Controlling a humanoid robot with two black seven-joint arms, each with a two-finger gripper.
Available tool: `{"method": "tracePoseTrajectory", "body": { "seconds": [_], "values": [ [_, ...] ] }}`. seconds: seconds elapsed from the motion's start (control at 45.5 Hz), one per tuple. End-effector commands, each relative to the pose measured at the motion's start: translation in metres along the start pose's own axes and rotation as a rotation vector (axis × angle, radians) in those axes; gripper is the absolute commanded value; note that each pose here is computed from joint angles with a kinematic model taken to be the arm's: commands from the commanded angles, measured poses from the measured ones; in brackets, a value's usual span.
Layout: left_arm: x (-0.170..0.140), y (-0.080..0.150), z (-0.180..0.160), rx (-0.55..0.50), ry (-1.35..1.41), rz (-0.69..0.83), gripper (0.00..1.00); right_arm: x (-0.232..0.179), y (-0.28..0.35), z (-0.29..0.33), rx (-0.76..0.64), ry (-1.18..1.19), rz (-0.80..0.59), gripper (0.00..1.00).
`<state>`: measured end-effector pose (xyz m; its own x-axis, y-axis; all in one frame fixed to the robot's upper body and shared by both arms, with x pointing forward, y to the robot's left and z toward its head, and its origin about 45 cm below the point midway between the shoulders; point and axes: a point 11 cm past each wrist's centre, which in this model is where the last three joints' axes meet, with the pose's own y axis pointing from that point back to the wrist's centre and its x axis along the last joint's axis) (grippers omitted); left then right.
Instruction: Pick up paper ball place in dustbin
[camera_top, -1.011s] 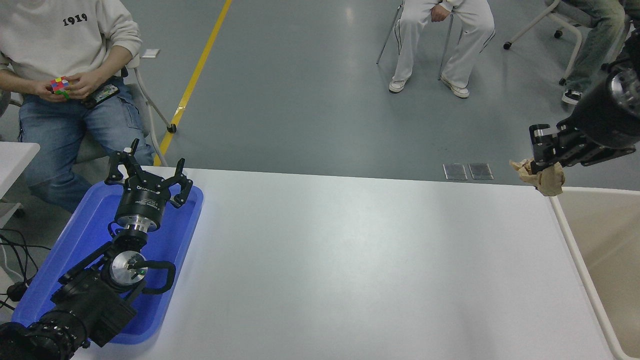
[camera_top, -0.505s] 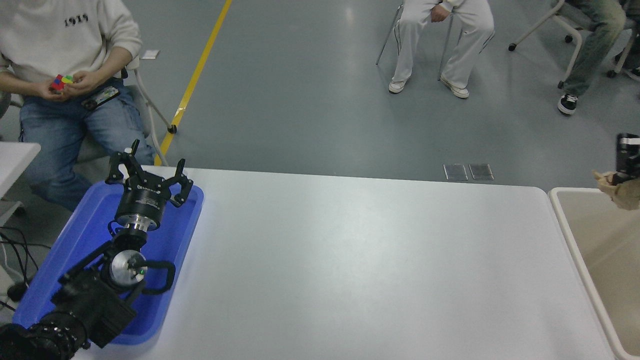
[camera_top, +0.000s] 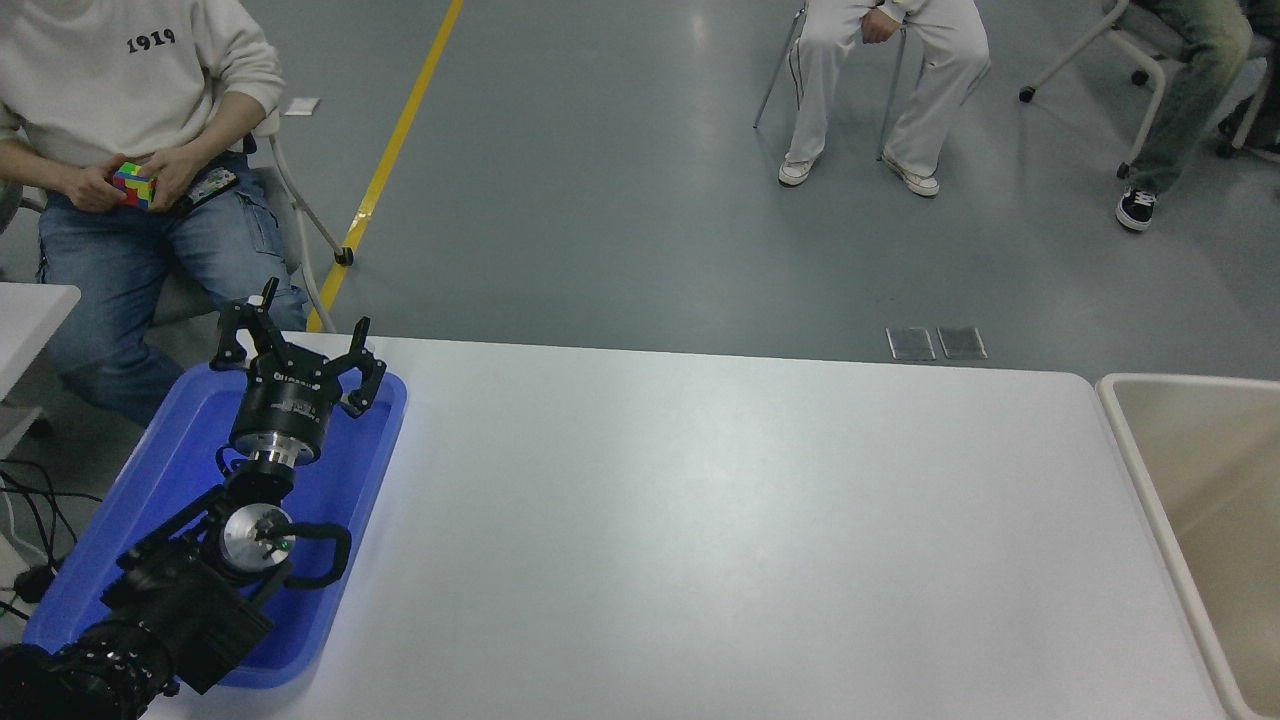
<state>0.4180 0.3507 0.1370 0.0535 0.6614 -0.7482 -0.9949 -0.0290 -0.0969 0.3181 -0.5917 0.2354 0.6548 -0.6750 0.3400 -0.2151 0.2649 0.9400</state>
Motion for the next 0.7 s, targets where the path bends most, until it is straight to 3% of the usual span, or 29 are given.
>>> {"method": "tracePoseTrajectory", "body": {
  "seconds": [0.0,0.352,0.681],
  "values": [
    [0.000,0.000,0.000,0.001,0.000,0.000,1.00,-0.036,-0.070,0.026,-0.035,-0.103,0.133,0.00],
    [0.000,0.000,0.001,-0.003,-0.001,0.001,1.00,-0.047,-0.108,0.023,-0.072,-0.139,0.501,0.00],
    [0.000,0.000,0.000,-0.001,0.000,0.000,1.00,-0.066,-0.129,0.009,-0.075,-0.138,0.564,0.00]
  ]
}}
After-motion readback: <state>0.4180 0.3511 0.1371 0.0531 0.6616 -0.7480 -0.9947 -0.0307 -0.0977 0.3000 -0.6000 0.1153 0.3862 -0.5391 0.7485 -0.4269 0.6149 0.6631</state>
